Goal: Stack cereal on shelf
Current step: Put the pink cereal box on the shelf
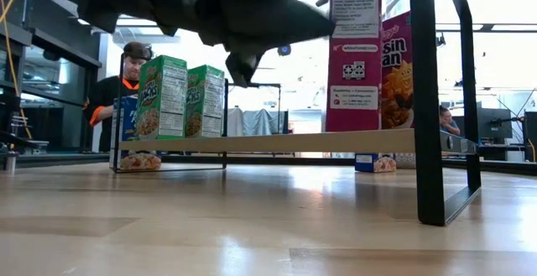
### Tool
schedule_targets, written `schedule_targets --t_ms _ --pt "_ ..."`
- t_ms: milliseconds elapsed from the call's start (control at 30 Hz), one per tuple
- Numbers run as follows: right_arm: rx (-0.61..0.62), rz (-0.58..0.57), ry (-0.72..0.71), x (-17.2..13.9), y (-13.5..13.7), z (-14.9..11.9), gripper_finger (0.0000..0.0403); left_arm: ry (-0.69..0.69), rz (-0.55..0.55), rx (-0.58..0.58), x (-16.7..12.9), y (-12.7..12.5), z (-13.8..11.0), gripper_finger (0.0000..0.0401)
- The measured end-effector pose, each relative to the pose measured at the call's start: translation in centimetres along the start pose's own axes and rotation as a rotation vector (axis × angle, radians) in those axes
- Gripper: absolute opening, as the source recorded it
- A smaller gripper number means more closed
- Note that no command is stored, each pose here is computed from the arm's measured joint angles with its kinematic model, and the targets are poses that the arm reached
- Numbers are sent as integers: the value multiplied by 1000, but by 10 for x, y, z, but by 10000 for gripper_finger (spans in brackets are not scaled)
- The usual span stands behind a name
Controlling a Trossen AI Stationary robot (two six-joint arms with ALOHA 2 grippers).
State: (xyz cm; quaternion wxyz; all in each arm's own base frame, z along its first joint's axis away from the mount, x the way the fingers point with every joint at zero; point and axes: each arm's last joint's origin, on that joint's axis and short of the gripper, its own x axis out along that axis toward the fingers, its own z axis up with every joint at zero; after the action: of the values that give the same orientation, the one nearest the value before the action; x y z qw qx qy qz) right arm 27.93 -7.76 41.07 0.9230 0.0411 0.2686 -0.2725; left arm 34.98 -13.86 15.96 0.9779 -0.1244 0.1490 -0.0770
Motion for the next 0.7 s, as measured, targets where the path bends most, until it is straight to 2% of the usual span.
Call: schedule_targets --t_ms 300,700 --pt "-3 18 3 0 1 0 262 6 309 262 -11 -1 2 0" --pt "-3 18 2 0 1 0 262 -29 270 227 -10 -6 3 0"
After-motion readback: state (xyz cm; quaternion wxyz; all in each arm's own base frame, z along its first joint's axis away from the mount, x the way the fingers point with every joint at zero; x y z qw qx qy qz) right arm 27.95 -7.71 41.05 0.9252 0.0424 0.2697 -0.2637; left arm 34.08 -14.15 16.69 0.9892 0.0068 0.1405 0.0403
